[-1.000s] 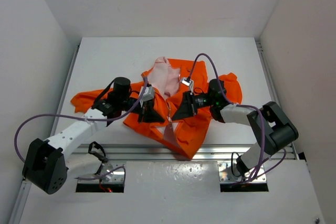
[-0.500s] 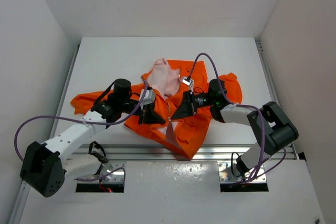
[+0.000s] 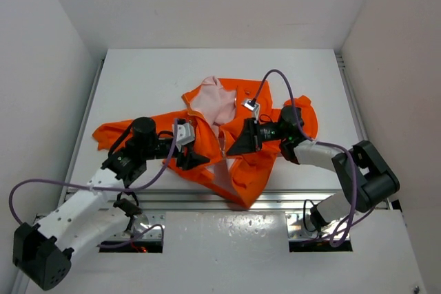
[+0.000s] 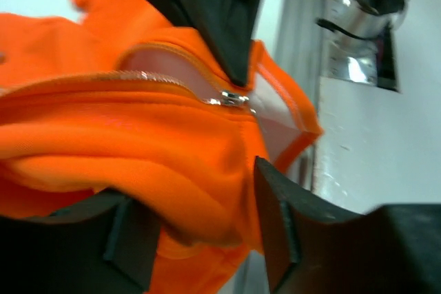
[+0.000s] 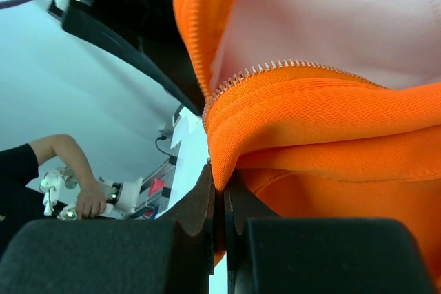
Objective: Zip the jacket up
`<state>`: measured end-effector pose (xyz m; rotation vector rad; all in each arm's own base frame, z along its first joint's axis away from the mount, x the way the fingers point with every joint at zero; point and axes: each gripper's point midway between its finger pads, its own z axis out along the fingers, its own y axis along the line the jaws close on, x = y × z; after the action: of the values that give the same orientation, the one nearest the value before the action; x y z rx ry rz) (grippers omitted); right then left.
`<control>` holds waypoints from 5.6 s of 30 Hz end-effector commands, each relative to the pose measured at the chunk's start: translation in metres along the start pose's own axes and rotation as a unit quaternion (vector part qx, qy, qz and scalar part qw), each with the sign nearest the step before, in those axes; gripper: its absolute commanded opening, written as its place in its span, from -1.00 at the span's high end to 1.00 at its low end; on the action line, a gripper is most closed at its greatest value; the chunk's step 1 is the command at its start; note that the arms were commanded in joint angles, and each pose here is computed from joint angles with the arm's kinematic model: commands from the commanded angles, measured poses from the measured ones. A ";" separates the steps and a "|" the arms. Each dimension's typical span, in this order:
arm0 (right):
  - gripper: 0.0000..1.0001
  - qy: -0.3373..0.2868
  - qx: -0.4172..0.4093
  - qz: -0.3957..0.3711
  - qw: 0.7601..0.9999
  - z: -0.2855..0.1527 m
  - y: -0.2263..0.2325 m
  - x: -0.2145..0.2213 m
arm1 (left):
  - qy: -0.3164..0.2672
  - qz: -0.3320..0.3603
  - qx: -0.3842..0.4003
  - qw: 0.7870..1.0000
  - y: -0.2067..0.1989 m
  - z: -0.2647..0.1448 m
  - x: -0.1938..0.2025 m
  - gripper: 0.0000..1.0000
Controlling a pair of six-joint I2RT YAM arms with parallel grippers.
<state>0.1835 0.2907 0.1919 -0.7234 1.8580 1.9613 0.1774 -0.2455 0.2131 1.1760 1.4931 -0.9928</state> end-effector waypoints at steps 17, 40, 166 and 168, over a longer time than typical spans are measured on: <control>0.99 -0.044 -0.002 -0.051 0.998 0.000 0.018 -0.019 | -0.042 -0.007 0.058 0.997 -0.040 -0.012 -0.044 0.44; 0.99 -0.049 -0.007 -0.038 0.998 0.007 0.024 -0.030 | -0.035 -0.102 0.015 0.994 -0.028 0.021 -0.021 0.18; 0.99 -0.009 0.077 -0.079 0.994 0.001 -0.004 0.016 | -0.023 -0.152 0.099 0.983 -0.039 0.003 -0.002 0.16; 0.99 -0.032 0.101 -0.046 0.993 0.001 -0.011 0.011 | -0.023 -0.153 0.070 0.986 -0.032 0.003 0.000 0.12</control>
<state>0.1661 0.2860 0.1682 -0.7866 1.9166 1.7130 0.1425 -0.2584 0.2094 1.0273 1.6654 -1.4115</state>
